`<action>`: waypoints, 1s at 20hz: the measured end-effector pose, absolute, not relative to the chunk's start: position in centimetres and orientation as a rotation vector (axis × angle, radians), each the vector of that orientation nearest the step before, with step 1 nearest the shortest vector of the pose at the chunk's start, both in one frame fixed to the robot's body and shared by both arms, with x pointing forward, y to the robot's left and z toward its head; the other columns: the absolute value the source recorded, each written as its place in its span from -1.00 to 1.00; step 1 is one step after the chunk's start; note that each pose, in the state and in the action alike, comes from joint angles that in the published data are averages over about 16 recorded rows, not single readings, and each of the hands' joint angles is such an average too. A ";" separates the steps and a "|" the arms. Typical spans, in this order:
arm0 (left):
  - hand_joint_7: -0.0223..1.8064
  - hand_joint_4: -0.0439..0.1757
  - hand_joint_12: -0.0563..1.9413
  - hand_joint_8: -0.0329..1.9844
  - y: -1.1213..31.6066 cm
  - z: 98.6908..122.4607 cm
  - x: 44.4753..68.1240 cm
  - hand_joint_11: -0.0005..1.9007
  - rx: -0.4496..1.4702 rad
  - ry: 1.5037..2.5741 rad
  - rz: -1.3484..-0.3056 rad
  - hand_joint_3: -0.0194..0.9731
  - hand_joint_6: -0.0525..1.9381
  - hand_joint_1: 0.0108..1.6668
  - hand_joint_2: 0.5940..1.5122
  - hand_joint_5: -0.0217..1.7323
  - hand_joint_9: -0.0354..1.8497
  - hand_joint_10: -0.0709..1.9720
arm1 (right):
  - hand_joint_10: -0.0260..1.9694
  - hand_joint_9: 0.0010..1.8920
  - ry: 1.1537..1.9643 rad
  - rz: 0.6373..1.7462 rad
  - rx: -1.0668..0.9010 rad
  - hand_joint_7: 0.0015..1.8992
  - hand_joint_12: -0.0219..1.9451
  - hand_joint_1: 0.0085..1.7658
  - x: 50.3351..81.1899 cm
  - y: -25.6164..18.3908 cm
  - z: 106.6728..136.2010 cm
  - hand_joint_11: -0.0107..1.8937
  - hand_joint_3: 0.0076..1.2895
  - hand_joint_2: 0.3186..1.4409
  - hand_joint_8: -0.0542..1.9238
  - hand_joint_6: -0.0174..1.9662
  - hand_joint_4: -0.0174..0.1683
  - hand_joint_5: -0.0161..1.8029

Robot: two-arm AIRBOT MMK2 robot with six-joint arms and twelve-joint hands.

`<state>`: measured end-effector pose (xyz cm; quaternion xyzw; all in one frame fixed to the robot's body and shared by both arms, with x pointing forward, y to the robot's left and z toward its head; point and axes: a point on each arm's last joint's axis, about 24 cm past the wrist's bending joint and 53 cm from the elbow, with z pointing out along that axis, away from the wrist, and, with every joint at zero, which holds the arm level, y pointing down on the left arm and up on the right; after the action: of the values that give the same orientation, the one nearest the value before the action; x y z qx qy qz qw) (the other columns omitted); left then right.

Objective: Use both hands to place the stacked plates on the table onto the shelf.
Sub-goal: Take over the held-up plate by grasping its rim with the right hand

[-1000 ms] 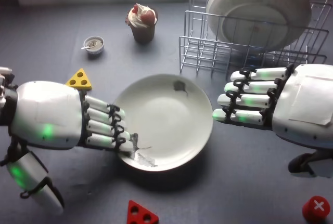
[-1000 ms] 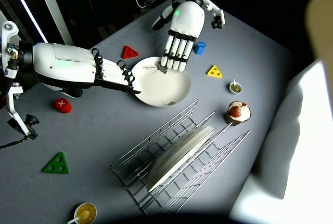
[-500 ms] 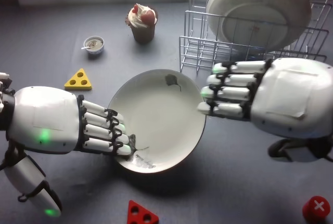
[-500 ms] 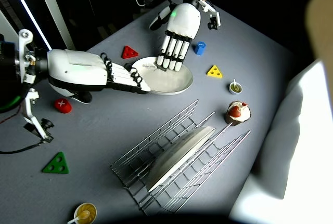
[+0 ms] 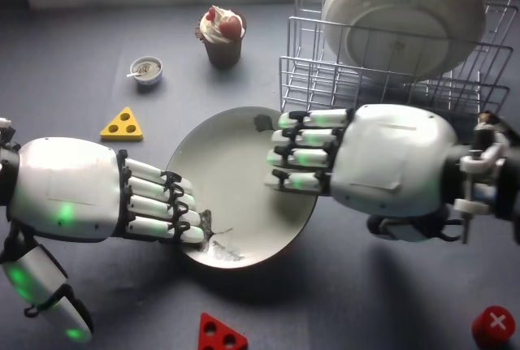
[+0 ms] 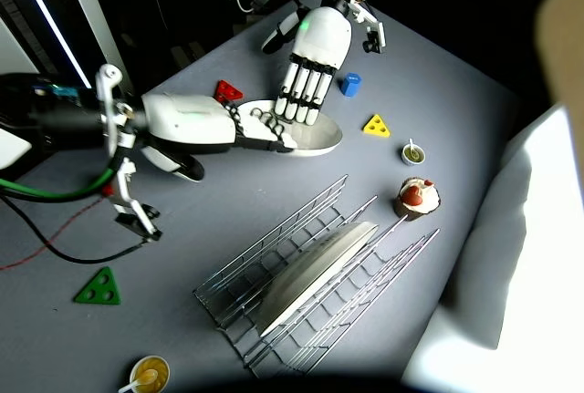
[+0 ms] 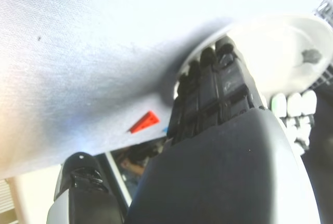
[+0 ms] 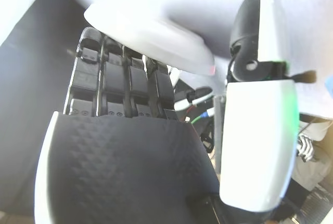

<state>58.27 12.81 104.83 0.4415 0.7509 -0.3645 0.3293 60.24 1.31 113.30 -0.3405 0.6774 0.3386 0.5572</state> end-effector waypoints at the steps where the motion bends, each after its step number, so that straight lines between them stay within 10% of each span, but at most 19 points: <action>1: -0.83 -0.69 -0.94 -0.97 12.9 104.8 58.3 -0.83 1.154 1.966 -0.955 -0.96 -0.98 -0.90 -0.27 -0.86 -0.81 -0.94 | -0.98 -0.79 1.595 0.801 -0.809 -0.77 -0.93 0.30 60.4 1.8 113.1 -0.78 -0.99 0.03 -0.93 -0.97 -0.82 -0.66; 14: -0.85 -0.69 -0.96 -0.98 13.1 104.4 58.3 -0.85 1.149 1.978 -0.959 -0.96 -0.98 -0.91 -0.26 -0.88 -0.83 -0.94 | -0.97 -0.67 1.524 0.829 -0.880 -0.63 -0.87 0.39 61.0 7.3 113.4 -0.67 -0.99 0.04 -0.93 -0.97 -0.79 -0.53; 20: -0.86 -0.70 -0.96 -0.98 13.2 104.5 58.3 -0.84 1.145 1.978 -0.961 -0.96 -0.98 -0.91 -0.26 -0.89 -0.82 -0.94 | -0.78 -0.40 1.489 0.846 -0.887 -0.39 -0.46 0.47 60.7 8.1 114.4 -0.41 -0.99 0.06 -0.81 -0.81 -0.80 -0.35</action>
<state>58.34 13.22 104.53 0.4366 0.7546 -0.3665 0.3251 60.68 8.11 114.37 -0.3778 0.6345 0.3603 0.5699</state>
